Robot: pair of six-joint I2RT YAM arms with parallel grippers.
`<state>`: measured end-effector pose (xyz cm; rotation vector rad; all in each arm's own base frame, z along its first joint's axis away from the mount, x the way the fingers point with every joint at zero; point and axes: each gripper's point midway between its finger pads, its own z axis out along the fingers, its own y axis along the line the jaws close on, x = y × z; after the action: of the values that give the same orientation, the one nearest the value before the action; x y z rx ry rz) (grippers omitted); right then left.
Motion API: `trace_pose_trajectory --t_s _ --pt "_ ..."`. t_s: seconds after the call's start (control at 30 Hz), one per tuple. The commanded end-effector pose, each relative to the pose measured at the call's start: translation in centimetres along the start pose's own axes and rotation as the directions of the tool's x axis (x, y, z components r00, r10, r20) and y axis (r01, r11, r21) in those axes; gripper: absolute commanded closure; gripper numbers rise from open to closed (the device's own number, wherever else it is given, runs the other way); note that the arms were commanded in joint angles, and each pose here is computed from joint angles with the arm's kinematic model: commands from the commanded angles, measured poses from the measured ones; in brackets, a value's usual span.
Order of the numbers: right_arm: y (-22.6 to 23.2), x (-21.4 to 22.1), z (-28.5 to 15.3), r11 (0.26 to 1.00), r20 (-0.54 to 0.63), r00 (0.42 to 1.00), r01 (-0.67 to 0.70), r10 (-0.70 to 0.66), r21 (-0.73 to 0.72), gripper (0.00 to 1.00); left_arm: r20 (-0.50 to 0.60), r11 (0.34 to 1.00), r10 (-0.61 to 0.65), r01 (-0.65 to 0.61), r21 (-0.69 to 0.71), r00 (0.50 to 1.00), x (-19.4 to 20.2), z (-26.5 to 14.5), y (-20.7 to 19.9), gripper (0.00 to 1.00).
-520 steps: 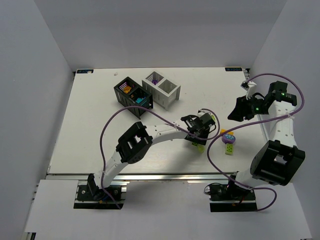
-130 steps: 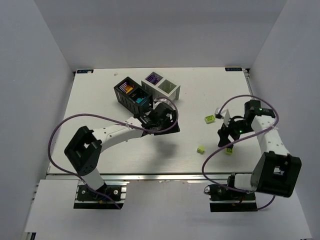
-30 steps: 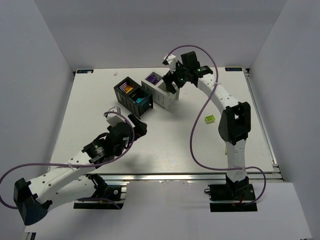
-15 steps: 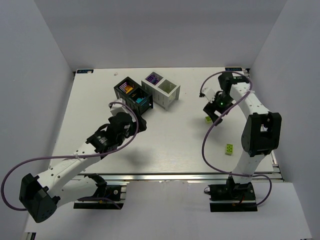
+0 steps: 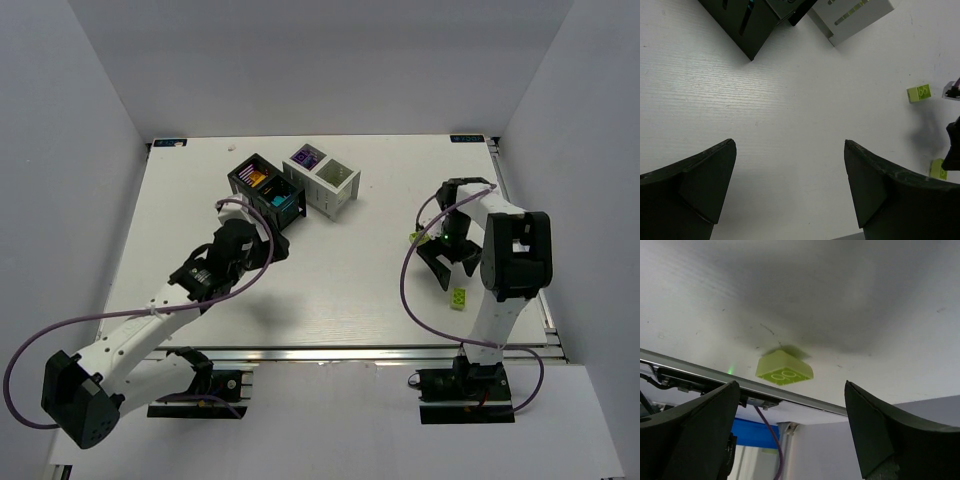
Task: Sort the legos into containers by color
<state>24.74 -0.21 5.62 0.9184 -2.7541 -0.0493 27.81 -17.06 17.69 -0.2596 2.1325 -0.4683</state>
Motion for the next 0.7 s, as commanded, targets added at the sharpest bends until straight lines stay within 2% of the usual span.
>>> trace_pose_trajectory --t_s 0.0,0.2,0.4,0.5,0.67 --pt "0.5 0.7 0.9 0.993 -0.059 0.993 -0.102 0.099 -0.053 0.11 0.034 0.999 -0.034 0.033 0.036 0.999 -0.8 -0.8 -0.4 0.02" --pt "1.0 1.5 2.0 0.984 -0.095 0.985 -0.15 0.141 -0.094 0.11 0.059 0.991 -0.121 0.117 0.067 0.991 -0.5 -1.5 -0.1 0.02" --pt "1.2 3.6 3.1 0.969 -0.138 0.959 -0.249 0.246 -0.005 0.22 0.057 0.982 -0.171 0.166 0.092 0.984 -0.2 -1.9 -0.2 0.02" --pt "1.7 4.2 3.7 0.961 -0.132 0.953 -0.275 0.273 0.004 0.24 0.055 0.981 -0.176 0.171 0.095 0.983 -0.3 -2.1 -0.3 0.02" --pt "1.0 3.5 3.7 0.949 -0.057 0.947 -0.313 0.315 0.049 0.29 0.057 0.979 -0.186 0.179 0.101 0.981 -0.5 -2.5 -0.4 0.02"
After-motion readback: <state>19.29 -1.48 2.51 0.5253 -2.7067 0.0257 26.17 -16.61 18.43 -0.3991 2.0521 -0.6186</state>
